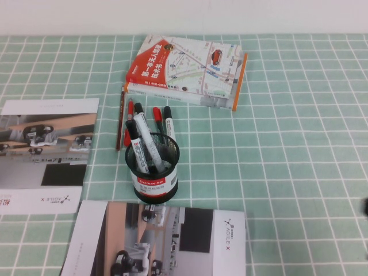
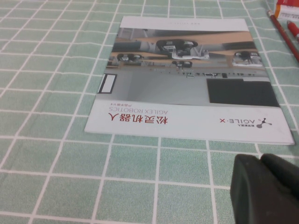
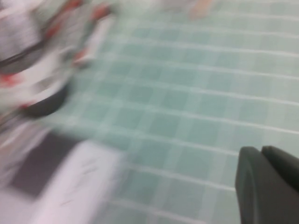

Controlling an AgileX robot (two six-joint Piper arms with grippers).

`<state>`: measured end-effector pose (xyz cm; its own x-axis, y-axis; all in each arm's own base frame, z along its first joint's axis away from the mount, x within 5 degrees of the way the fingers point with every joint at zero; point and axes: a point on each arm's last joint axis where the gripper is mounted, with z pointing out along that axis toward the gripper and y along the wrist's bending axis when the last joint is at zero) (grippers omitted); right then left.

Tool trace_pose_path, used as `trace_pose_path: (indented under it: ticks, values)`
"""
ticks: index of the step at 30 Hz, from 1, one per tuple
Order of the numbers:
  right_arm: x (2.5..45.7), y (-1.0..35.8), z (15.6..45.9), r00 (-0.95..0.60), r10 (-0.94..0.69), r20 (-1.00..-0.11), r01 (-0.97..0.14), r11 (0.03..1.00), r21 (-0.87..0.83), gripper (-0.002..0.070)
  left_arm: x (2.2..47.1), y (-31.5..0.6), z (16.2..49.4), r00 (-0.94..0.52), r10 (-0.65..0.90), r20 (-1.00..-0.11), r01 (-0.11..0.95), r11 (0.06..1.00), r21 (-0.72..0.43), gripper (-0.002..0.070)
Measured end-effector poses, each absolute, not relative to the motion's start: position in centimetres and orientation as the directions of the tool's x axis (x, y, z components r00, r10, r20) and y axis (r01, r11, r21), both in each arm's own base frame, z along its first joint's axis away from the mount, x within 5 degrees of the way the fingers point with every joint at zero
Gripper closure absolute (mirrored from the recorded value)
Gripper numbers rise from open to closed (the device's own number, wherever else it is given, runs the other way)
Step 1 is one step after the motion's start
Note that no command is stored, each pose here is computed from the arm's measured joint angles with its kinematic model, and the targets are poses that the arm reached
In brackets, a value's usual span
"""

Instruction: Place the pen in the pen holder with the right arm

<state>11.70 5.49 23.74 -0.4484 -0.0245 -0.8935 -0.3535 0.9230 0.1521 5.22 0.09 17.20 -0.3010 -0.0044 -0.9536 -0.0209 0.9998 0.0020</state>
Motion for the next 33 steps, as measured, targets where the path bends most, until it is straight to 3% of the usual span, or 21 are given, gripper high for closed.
trace_pose_path:
  ticks: [4,10,15,33]
  values:
    - [10.1,2.7,21.2,-0.367,0.079,-0.927,-0.203,0.966,0.163,0.0695,5.2,0.1,17.2,-0.301,-0.004,-0.954,-0.021,1.000,0.002,0.0679]
    - [7.7,1.0,18.6,-0.245,0.144,-0.959,-0.090,0.981,0.171,0.0695,5.2,0.1,17.2,-0.301,-0.004,-0.954,-0.021,1.000,0.002,0.0679]
    - [6.6,0.7,18.7,-0.192,0.156,-0.969,-0.069,0.983,0.172,0.0695,5.2,0.1,17.2,-0.301,-0.004,-0.954,-0.021,1.000,0.002,0.0679]
    - [5.3,0.4,17.5,-0.272,0.096,-0.957,-0.049,0.992,0.114,0.0695,5.2,0.1,17.2,-0.299,-0.004,-0.954,-0.021,1.000,0.002,0.0679]
